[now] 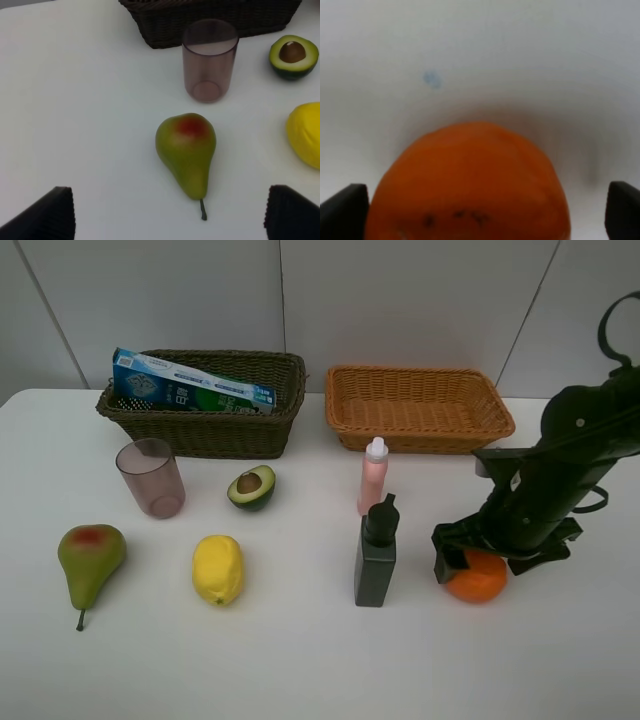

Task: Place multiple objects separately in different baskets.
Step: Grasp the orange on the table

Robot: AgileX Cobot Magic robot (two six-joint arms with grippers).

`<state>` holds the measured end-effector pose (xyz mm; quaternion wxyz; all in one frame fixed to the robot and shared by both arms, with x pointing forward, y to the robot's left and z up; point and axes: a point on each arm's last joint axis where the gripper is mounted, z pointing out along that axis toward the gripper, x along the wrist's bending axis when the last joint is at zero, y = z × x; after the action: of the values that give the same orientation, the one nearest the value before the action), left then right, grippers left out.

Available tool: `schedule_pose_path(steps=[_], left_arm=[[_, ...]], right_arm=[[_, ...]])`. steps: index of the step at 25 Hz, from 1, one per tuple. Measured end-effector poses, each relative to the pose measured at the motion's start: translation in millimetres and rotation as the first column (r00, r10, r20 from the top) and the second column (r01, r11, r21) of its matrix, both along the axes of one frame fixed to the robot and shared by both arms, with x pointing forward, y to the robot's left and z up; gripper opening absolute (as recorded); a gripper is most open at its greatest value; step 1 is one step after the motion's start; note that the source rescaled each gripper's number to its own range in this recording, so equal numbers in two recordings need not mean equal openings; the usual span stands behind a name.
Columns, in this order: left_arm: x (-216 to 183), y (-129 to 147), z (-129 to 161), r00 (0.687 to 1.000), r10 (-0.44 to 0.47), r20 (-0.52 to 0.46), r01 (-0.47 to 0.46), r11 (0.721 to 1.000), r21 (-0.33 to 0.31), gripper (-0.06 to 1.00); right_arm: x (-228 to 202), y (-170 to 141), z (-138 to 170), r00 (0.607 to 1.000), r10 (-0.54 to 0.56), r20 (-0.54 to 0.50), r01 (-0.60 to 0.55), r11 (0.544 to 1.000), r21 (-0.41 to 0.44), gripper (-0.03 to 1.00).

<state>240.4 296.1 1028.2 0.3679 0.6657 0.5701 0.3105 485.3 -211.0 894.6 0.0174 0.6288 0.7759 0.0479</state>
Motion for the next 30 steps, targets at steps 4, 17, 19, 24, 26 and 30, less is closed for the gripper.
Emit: schedule_pose_path(steps=[4, 17, 19, 24, 26, 30], left_arm=[[0.0, 0.0, 0.0, 1.000, 0.000, 0.000, 0.000, 1.000, 0.000, 1.00], [0.0, 0.0, 0.0, 1.000, 0.000, 0.000, 0.000, 1.000, 0.000, 1.00], [0.0, 0.0, 0.0, 1.000, 0.000, 0.000, 0.000, 1.000, 0.000, 1.00], [0.0, 0.0, 0.0, 1.000, 0.000, 0.000, 0.000, 1.000, 0.000, 1.00], [0.0, 0.0, 0.0, 1.000, 0.000, 0.000, 0.000, 1.000, 0.000, 1.00], [0.0, 0.0, 0.0, 1.000, 0.000, 0.000, 0.000, 1.000, 0.000, 1.00]], right_arm=[[0.0, 0.0, 0.0, 1.000, 0.000, 0.000, 0.000, 1.000, 0.000, 0.99], [1.7, 5.5, 0.6, 0.997, -0.080, 0.007, 0.079, 0.994, 0.069, 0.62], [1.8, 6.1, 0.7, 0.996, -0.089, 0.007, 0.088, 0.993, 0.076, 0.62], [1.8, 4.8, 0.5, 0.996, -0.084, 0.009, 0.084, 0.995, 0.061, 0.62], [1.9, 4.4, 0.5, 0.996, -0.085, 0.010, 0.084, 0.995, 0.057, 0.62], [2.0, 4.4, 0.5, 0.996, -0.085, 0.012, 0.085, 0.995, 0.057, 0.62]])
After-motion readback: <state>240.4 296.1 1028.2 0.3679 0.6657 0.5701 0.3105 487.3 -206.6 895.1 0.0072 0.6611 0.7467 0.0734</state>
